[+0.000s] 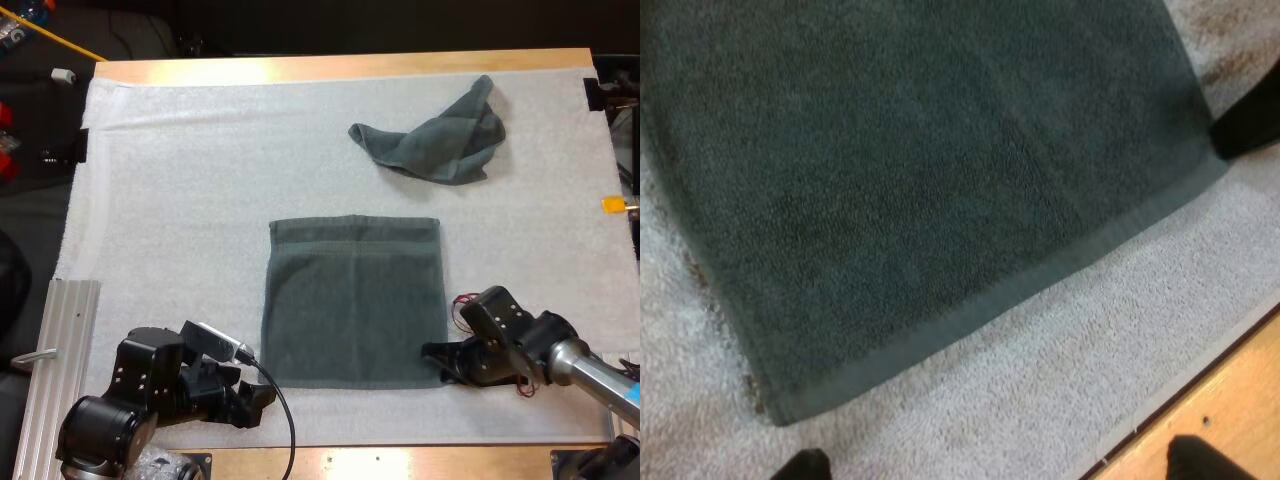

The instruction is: Pick towel from pile, fold and stack

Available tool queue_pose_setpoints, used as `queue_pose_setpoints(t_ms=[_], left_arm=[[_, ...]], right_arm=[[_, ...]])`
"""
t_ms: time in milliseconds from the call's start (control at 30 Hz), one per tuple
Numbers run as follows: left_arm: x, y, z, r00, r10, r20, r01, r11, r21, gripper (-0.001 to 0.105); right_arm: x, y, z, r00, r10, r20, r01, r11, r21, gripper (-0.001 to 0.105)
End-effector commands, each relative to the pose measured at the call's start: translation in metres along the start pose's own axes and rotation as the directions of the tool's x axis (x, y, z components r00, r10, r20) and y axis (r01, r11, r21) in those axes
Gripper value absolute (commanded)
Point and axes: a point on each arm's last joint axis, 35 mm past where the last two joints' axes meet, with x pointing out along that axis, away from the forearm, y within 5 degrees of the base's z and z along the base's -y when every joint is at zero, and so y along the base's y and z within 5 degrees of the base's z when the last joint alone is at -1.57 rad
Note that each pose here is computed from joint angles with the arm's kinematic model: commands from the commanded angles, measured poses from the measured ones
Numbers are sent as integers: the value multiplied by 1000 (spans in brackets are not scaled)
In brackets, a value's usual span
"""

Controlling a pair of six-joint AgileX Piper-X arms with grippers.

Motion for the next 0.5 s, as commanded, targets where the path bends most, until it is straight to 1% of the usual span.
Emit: queue_pose_setpoints(t_ms=[0,200,333,467], left_arm=[[-2,-2,2,1000,-16,17,16,1000,17,64],[0,-3,6,999,-20,33,19,999,26,64],[7,0,12,1000,-12,2,12,1000,22,64],[16,4,20,1000,-5,-30,6,1000,16,64]], right_arm=[[-5,-1,-4,1000,-28,2,28,999,-18,0],[-27,-1,-14,999,-38,35,40,998,-42,0],[-36,0,-18,998,-25,60,28,998,-50,0],[-36,0,-18,998,-23,64,27,998,-51,0]])
